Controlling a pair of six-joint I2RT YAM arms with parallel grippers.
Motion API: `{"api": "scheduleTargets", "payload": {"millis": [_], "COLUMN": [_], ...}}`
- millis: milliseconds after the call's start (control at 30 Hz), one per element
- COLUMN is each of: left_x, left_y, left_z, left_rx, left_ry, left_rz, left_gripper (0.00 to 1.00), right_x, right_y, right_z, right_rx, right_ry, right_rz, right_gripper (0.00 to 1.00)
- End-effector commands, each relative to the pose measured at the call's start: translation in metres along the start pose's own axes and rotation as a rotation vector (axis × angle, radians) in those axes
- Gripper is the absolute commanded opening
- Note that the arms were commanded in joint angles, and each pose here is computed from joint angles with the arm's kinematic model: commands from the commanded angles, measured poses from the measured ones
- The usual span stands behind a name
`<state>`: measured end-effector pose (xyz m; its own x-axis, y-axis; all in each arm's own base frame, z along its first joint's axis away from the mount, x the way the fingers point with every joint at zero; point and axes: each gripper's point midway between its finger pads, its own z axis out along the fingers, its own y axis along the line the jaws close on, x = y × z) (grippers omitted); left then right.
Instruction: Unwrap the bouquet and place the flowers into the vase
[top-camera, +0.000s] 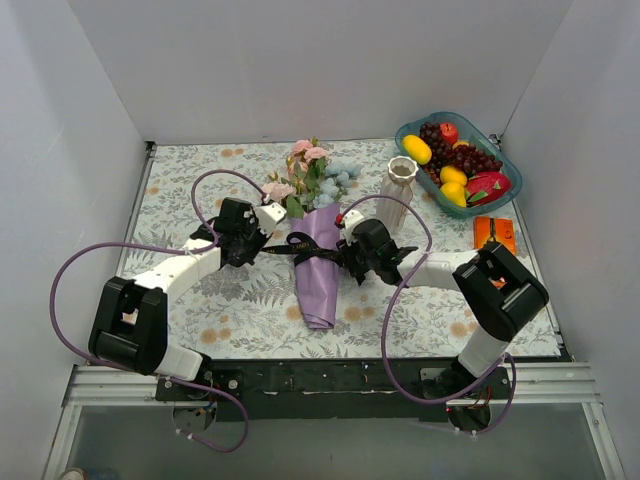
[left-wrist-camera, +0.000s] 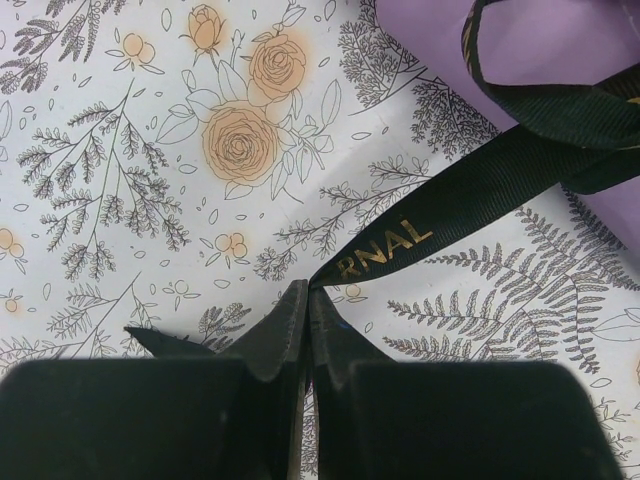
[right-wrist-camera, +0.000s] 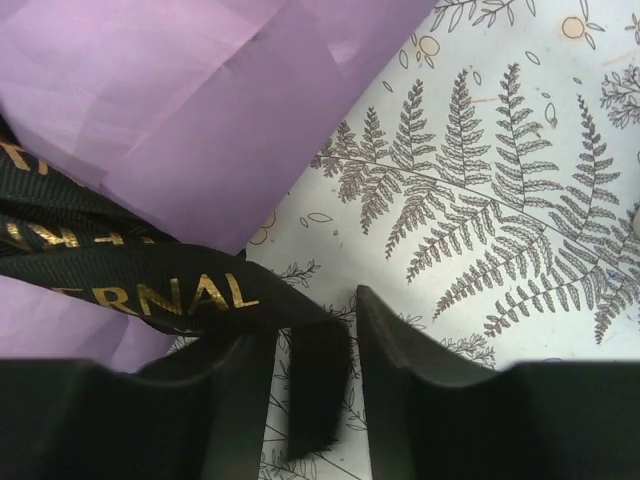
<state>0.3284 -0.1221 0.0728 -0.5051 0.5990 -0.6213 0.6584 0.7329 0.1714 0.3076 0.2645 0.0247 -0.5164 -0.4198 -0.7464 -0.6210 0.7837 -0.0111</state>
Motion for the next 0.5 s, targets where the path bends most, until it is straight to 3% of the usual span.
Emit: {"api": "scheduleTargets", "payload": {"millis": [0,33,100,367,467], "left_x": [-0.013,-0.013,-0.013,-0.025,-0.038], "left_y": [0.005,0.005,0.004,0.016,0.03], "left_z": [-0.011,-0.011,-0.011,-0.014,-0.022], "left_rx": [-0.018,-0.02,-0.017,-0.068,-0.114], "left_ry": [-0.045,-0.045,-0.046,-0.062,-0.09], "left_rz": [0.002,0.001,0.002,-0.04,-0.087], "left_gripper": [0.0,0.0,0.0,0.0,0.0], "right_x": [-0.022,-0.02,-0.014,-0.016,-0.006], "right_y": [0.007,0.008,0.007,-0.016,-0.031], "right_z": [0.003,0.002,-0.007,-0.065,-0.086], "right_rx": [-0.029,-0.034,-0.029,0.102,0.196], "right_ry": [-0.064,-0.064,-0.066,-0.121,-0.075], "right_rz": [0.013,0.017,0.033,0.125,0.169], "right_gripper": [0.35,0.18,0.02,0.01,0.01]}}
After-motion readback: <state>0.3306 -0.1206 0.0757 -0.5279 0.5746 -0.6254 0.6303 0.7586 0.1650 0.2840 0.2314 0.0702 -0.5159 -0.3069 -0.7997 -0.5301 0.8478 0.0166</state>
